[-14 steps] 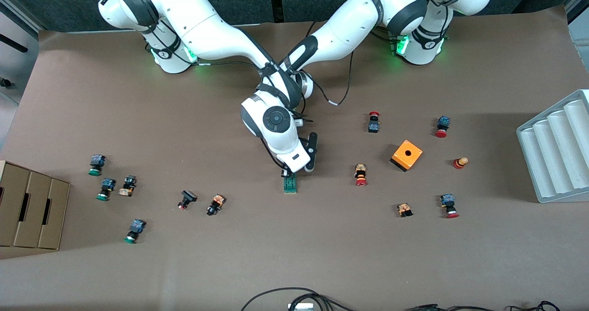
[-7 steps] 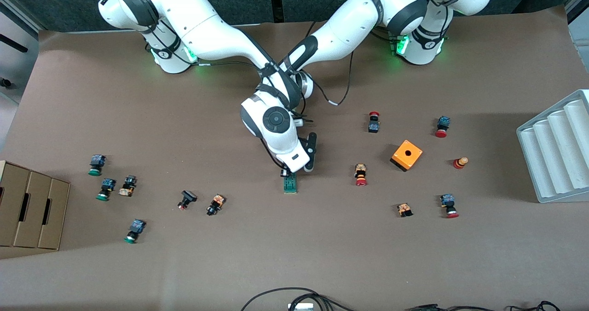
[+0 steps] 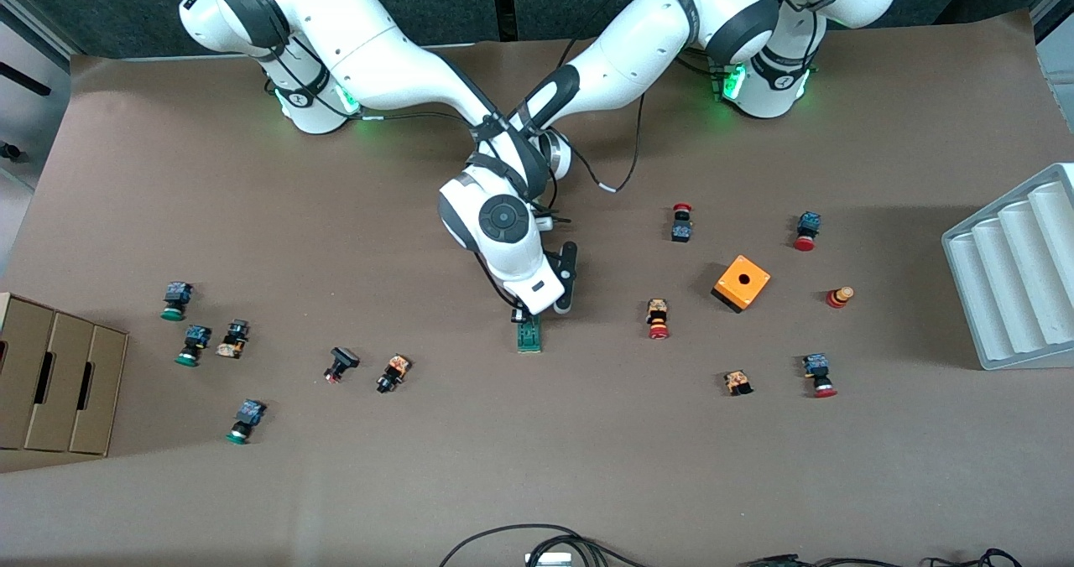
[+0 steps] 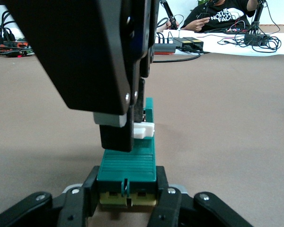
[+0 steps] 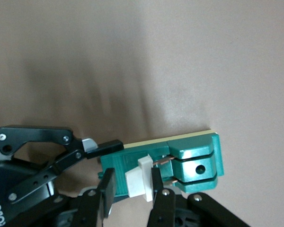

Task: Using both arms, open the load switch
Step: 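Open the right gripper while the left gripper lowers the switch onto the table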

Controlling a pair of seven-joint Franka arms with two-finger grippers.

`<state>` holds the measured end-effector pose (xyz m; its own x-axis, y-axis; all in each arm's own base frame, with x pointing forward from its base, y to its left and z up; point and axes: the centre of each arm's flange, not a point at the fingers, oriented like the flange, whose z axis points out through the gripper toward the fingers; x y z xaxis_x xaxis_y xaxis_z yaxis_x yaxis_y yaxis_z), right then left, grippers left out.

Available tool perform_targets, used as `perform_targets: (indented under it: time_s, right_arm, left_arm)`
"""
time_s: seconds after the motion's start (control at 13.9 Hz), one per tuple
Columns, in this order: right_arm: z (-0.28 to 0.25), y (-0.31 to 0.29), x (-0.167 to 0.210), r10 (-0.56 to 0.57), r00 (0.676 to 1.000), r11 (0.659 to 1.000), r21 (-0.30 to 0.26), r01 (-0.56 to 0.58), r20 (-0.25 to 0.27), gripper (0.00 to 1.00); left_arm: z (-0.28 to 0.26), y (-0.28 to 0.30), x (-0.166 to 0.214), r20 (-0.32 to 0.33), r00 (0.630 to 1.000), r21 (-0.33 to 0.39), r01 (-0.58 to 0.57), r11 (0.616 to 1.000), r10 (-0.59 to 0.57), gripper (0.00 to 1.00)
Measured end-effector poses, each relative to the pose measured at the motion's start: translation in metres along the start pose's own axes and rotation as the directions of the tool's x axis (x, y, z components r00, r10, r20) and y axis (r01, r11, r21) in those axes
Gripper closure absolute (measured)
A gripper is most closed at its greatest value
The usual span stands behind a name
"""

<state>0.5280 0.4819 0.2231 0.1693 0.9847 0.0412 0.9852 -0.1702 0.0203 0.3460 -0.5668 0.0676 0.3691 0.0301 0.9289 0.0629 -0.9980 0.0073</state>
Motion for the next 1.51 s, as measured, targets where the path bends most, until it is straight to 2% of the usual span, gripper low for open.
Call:
perform_targets:
  time_s: [0.72, 0.94, 1.08, 1.3, 1.37, 1.51]
  right_arm:
    - [0.001, 0.000, 0.000, 0.002, 1.000, 1.000, -0.001, -0.002, -0.001, 0.62]
    - [0.001, 0.000, 0.000, 0.003, 1.000, 1.000, -0.001, -0.003, -0.001, 0.62]
    - [0.000, -0.001, 0.001, 0.019, 1.000, 1.000, -0.002, -0.019, -0.003, 0.59]
    - [-0.025, -0.003, 0.005, 0.060, 0.998, 0.998, 0.001, -0.060, -0.011, 0.33]
    - [-0.041, -0.003, 0.005, 0.066, 0.998, 0.998, 0.001, -0.066, -0.015, 0.22]
    - [-0.077, 0.000, 0.002, 0.076, 0.997, 0.997, 0.002, -0.076, -0.024, 0.02]
  left_arm:
    - [0.000, 0.000, 0.000, 0.000, 1.000, 0.000, 0.000, 1.000, 0.000, 0.51]
    - [0.002, -0.001, 0.001, -0.004, 1.000, 0.000, -0.002, 1.000, 0.002, 0.48]
    - [0.006, -0.003, 0.002, -0.009, 1.000, 0.006, -0.004, 1.000, 0.004, 0.34]
    - [0.009, -0.004, 0.004, -0.011, 1.000, 0.010, -0.004, 1.000, 0.004, 0.04]
    - [0.009, -0.004, 0.004, -0.012, 1.000, 0.010, -0.003, 1.000, 0.003, 0.00]
    - [0.009, -0.003, 0.005, -0.013, 1.000, 0.010, 0.000, 1.000, 0.001, 0.00]
